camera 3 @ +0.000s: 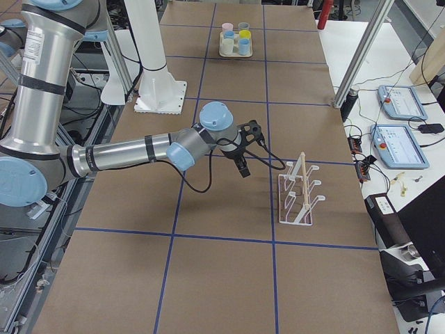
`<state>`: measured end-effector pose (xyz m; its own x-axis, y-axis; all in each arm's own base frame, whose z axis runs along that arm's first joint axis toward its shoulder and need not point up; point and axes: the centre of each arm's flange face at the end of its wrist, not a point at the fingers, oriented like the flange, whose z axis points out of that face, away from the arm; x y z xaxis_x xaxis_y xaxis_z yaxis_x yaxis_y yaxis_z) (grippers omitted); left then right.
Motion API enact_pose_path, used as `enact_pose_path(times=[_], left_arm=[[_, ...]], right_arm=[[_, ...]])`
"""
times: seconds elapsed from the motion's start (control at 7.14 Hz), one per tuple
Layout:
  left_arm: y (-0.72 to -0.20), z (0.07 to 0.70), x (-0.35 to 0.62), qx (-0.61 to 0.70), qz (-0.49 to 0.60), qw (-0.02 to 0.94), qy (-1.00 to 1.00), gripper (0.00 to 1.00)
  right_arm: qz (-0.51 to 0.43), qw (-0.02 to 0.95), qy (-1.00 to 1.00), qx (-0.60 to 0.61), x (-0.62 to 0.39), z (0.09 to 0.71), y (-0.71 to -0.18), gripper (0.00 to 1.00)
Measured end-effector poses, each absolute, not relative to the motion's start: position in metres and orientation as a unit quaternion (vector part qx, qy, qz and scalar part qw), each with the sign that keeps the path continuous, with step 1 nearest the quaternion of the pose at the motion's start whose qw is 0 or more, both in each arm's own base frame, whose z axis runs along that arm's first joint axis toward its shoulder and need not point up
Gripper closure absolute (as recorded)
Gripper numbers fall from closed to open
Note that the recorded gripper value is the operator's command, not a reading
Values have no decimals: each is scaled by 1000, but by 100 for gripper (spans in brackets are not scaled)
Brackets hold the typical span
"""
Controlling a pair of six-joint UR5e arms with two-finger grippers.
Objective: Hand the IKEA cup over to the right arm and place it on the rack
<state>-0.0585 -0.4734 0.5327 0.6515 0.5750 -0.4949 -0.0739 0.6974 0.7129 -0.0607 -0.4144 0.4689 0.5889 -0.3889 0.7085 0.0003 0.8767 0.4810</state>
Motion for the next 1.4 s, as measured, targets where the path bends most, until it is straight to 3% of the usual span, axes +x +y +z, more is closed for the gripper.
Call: enact_pose_path(times=[0.56, 0.98, 1.26, 1.4], left_arm=[[-474, 583, 5, 306, 232, 838, 387, 0], [-461, 658, 58, 306, 213, 839, 396, 0], [-445, 669, 85, 305, 211, 828, 420, 0], [-435, 673, 93, 301, 214, 825, 428, 11]], right_arm=[[-173, 814, -510, 217, -182, 408, -403, 1], [-179, 805, -524, 211, -199, 402, -396, 1], [-181, 805, -526, 210, -200, 401, -395, 1], [-181, 804, -526, 209, -201, 401, -394, 1]])
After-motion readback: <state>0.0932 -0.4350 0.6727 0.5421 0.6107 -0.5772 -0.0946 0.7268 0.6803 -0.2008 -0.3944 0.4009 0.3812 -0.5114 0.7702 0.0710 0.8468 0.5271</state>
